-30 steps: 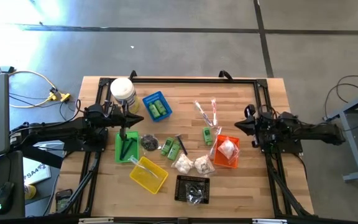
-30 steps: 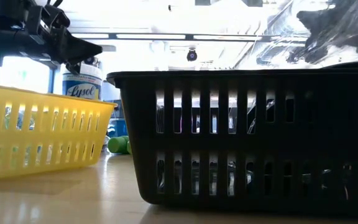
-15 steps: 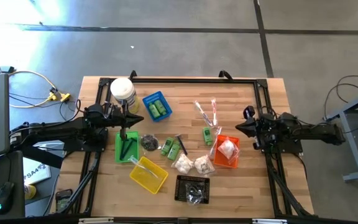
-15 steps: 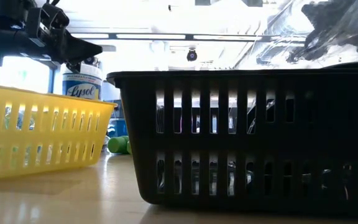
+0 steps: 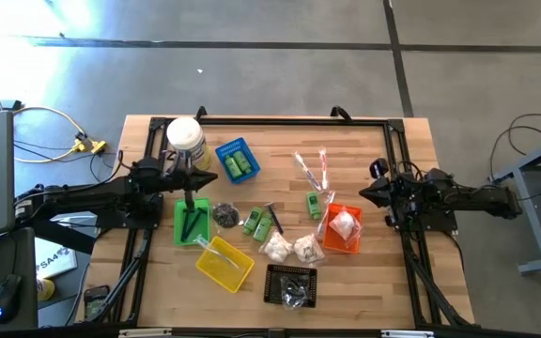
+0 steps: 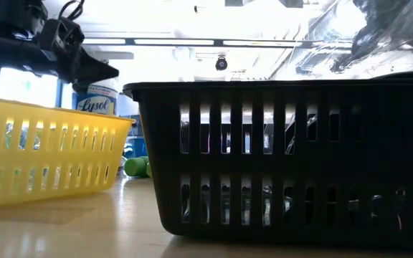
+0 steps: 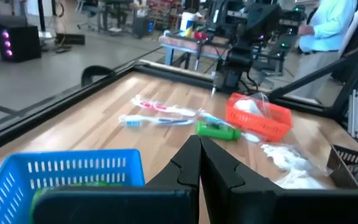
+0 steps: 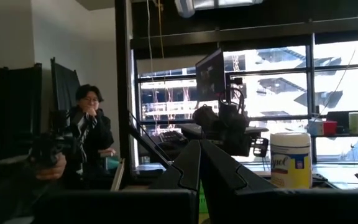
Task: Pick & Place Travel size toiletries
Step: Put the blue toothbrush into the yellow bin
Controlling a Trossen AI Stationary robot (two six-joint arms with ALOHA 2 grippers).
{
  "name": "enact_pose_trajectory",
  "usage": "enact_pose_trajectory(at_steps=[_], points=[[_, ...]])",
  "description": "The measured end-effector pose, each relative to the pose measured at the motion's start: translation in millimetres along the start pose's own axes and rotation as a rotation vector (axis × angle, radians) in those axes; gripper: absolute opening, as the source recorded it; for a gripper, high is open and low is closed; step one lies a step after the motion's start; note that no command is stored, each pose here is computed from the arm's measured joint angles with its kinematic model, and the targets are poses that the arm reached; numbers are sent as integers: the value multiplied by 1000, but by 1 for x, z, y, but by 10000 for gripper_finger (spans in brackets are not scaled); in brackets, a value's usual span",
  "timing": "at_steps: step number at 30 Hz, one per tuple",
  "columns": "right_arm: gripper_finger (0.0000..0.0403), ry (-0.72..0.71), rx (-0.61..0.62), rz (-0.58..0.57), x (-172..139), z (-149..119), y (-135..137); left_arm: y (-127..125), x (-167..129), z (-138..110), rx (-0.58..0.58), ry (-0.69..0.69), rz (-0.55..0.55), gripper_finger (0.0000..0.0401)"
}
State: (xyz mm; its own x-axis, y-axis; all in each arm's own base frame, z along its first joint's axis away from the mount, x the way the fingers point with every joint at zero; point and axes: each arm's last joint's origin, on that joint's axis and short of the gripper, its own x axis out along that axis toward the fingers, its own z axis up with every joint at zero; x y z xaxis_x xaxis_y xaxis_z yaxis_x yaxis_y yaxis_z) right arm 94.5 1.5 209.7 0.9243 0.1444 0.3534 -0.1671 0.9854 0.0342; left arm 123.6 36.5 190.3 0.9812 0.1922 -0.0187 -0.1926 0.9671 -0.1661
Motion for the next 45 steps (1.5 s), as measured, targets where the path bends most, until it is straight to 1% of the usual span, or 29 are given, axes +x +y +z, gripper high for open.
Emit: enact_pose_trajectory(at_steps=[6,9,16,22,27,30,32,36,38,40,45], points=[[2,0,-5,0,0,0,0,0,0,-2,-6,22,-2,0],[2,-2,-6,-2,0,0,0,0,0,-2,22,23,-4,0],[2,-12,-19,-97,0,1,-3,1,0,-8,97,79,1,0],[2,3,-31,-103,0,0,-3,2,0,-9,105,90,23,0],[2,6,-30,-103,0,-1,-3,2,0,-8,99,86,32,0],[2,9,-30,-103,0,-1,-3,4,0,-9,44,81,96,0],[2,9,-30,-103,0,-1,-3,5,-1,-9,38,81,138,0],[2,9,-29,-102,0,-1,-3,5,-1,-9,34,83,141,0],[2,10,-28,-100,0,-1,-3,5,0,-9,14,80,122,0],[2,12,-22,-99,0,-1,-3,3,1,-5,-5,87,94,0],[2,11,-22,-100,0,-1,-3,-1,11,23,5,96,83,0]])
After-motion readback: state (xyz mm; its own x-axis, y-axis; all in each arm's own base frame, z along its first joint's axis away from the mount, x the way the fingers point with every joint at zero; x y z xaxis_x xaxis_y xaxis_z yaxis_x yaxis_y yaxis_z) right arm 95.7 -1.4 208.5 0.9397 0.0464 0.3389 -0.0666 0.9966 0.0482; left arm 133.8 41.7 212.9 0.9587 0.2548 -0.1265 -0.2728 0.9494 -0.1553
